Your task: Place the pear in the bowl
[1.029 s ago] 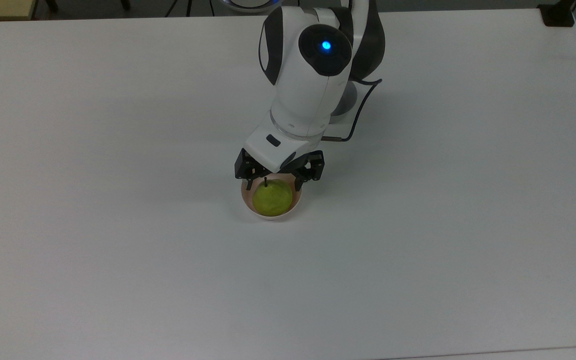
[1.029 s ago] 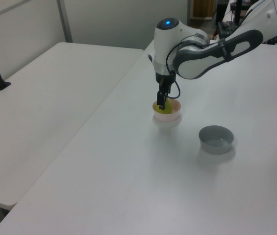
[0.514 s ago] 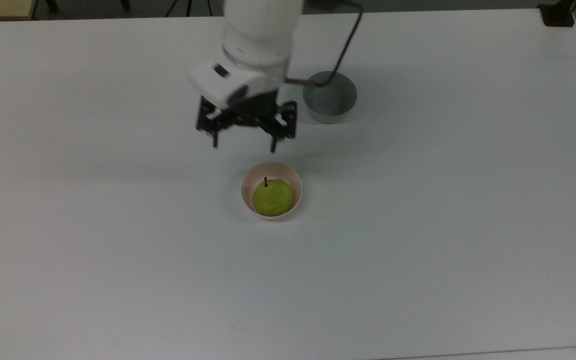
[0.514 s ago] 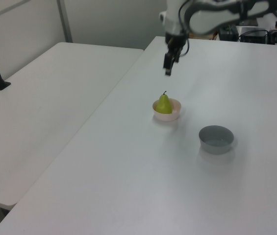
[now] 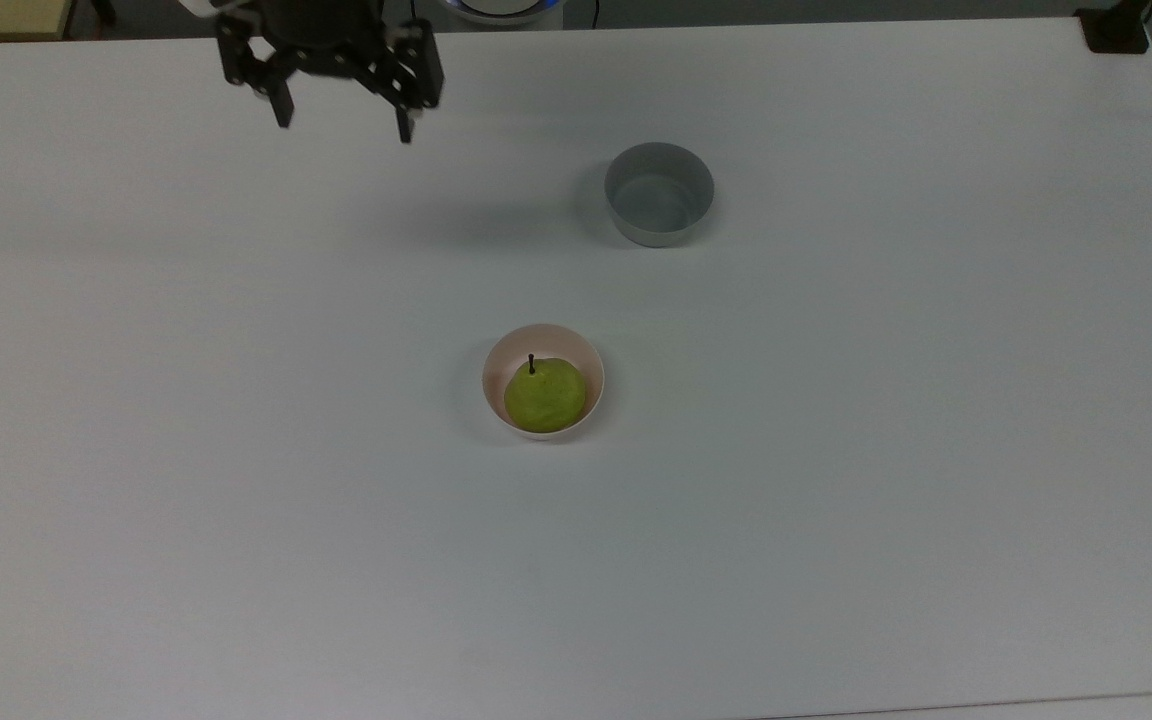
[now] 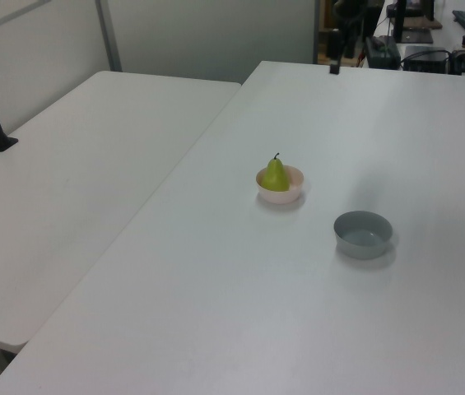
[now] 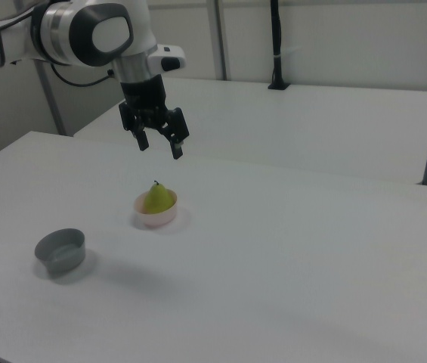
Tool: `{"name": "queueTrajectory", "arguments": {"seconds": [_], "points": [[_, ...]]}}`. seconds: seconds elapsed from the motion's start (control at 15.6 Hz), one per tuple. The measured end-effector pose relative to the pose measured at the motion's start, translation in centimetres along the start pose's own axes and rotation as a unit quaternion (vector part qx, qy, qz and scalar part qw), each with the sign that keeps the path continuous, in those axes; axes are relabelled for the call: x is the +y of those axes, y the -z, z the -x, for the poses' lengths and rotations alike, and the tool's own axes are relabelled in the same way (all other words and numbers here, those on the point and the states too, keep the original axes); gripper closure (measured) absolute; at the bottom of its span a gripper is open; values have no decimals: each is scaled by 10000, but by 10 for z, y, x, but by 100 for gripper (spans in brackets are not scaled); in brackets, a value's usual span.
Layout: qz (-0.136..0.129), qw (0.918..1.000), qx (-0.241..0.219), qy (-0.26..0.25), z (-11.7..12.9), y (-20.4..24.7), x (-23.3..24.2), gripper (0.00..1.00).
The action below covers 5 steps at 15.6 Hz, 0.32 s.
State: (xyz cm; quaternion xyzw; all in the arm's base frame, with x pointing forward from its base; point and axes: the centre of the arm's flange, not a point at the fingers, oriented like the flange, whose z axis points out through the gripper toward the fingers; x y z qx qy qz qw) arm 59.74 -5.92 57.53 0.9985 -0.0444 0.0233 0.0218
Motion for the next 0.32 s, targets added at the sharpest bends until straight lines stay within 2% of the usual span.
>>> {"name": "queueTrajectory", "arguments": {"seconds": [0.32], "points": [[-85, 9997, -189, 153, 19, 3, 23, 0]]}}
